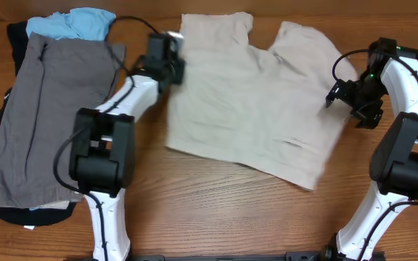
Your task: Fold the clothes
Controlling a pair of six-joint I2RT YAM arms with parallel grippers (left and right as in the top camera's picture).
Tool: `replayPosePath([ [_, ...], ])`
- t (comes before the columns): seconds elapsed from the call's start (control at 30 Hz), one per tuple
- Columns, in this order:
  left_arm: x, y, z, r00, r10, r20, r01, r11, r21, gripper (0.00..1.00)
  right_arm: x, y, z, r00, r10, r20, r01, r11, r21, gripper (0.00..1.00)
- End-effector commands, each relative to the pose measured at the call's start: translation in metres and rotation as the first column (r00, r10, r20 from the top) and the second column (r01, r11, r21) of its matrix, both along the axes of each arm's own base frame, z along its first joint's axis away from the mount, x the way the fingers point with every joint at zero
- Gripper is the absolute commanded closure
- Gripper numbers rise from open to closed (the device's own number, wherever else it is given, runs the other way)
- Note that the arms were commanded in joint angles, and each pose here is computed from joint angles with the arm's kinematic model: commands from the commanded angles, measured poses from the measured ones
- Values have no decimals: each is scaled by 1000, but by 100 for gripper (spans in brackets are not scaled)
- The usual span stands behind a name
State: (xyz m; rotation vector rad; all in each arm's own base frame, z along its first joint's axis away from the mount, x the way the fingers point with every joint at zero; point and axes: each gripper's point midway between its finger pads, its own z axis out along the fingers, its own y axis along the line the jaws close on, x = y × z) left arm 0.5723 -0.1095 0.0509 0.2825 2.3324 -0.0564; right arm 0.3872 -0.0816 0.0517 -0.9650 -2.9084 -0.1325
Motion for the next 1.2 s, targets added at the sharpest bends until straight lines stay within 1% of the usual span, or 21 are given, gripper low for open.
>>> replayPosePath([
  [0.0, 27, 48, 16, 991, 39, 125, -53, 992, 117, 94, 3, 0, 3, 1000, 3, 19, -3, 1000, -3, 0],
  [0.03, 29, 53, 19, 990, 47, 136, -63, 991, 114, 89, 4, 0, 3, 1000, 3, 23, -3, 1000, -4, 0],
  [0.1, 27, 59, 19, 990, 56, 127, -71, 991, 114, 61, 12, 0, 3, 998, 23, 59, -23, 1000, 0, 0],
  [0.17, 19, 59, 16, 994, 65, 83, -74, 991, 111, 27, 27, 4, 5, 989, 73, 131, -77, 997, 25, 1],
  [0.2, 15, 58, 16, 996, 69, 64, -75, 991, 107, 20, 32, 5, 5, 985, 85, 152, -90, 996, 28, 0],
  [0.23, 8, 57, 18, 996, 78, 30, -81, 992, 99, 6, 45, 5, 6, 971, 114, 210, -122, 992, 26, 0],
  [0.27, 2, 55, 21, 997, 80, 5, -80, 992, 99, 0, 52, 4, 7, 964, 120, 237, -127, 992, 14, 0],
  [0.37, -18, 51, 44, 994, 94, -49, -90, 992, 84, 0, 77, 6, 12, 929, 163, 331, -163, 986, -28, 1],
  [0.43, -30, 48, 64, 991, 114, -66, -111, 993, 45, 0, 91, 11, 15, 905, 195, 379, -188, 981, -54, 1],
  [0.53, -55, 32, 96, 990, 85, -110, -94, 992, -79, 0, 113, 19, 17, 862, 239, 447, -221, 971, -93, 2],
  [0.67, -87, 3, 129, 987, -21, -159, -20, 968, -250, 0, 133, 29, 7, 830, 266, 490, -240, 964, -117, 10],
  [0.73, -97, -7, 136, 983, -66, -171, 14, 957, -290, 0, 137, 31, -2, 829, 270, 490, -244, 963, -118, 15],
  [0.8, -107, -15, 136, 976, -94, -198, 30, 953, -303, 0, 137, 27, -18, 845, 263, 466, -230, 965, -128, 23],
  [0.9, -114, -23, 131, 968, -112, -225, 42, 955, -293, 0, 132, 15, -42, 881, 240, 408, -187, 968, -164, 23],
  [0.97, -117, -28, 129, 966, -115, -234, 47, 959, -278, 0, 130, 14, -51, 890, 238, 389, -187, 969, -164, 23],
  [1.03, -117, -30, 127, 967, -105, -231, 44, 967, -253, 0, 129, 13, -55, 897, 217, 384, -169, 973, -156, 23],
  [1.13, -119, -39, 128, 966, -120, -228, 62, 967, -247, 0, 130, 13, -55, 897, 211, 388, -163, 975, -153, 23],
  [1.17, -120, -41, 128, 966, -125, -228, 67, 967, -247, 0, 128, 14, -55, 900, 211, 381, -164, 975, -151, 27],
])
